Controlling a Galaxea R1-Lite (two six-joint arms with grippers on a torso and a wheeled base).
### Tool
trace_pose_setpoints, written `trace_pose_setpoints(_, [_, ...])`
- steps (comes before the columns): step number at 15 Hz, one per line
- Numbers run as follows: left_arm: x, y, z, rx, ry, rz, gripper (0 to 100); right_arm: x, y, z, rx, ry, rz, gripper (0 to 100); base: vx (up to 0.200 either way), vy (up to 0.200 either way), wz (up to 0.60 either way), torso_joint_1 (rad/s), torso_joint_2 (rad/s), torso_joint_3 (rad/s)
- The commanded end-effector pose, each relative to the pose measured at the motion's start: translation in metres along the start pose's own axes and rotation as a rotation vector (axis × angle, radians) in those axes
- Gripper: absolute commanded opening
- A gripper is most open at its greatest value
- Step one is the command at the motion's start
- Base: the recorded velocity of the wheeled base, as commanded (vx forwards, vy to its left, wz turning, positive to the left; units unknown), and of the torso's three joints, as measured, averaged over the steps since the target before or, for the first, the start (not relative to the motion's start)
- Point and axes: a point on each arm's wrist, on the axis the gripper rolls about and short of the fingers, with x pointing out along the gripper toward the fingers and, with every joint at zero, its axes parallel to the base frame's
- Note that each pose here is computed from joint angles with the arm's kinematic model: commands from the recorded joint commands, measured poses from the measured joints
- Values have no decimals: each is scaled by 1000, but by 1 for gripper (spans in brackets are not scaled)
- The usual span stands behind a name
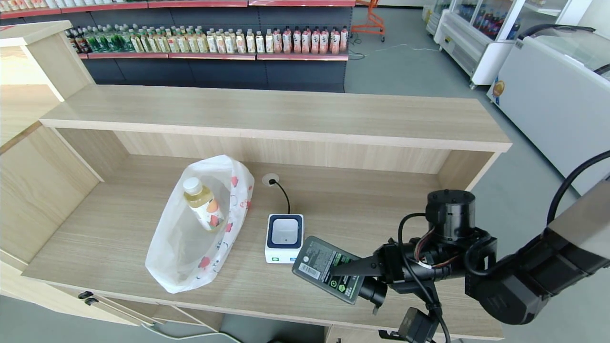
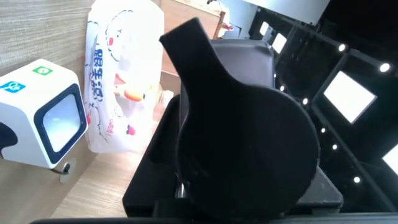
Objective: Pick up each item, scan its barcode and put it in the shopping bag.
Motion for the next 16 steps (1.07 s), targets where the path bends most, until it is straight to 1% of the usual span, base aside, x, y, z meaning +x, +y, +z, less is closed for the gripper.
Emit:
trace_pose_setpoints(1, [0,0,0,-1,0,1,100,8,8,-1,5,-12,-5,0,0,0,0,0,0,0])
trace_pose_setpoints(4, [0,0,0,1,0,1,100,19,11,-2,3,-29,-20,0,0,0,0,0,0,0])
trace_pose_setpoints(12, [0,0,0,-1,0,1,100,21,15,-3,7,-31,-20,0,0,0,0,0,0,0])
trace_pose_setpoints(16, [0,0,0,-1,0,1,100,25,10,-22,-57,-3,-42,0,0,0,0,0,0,0])
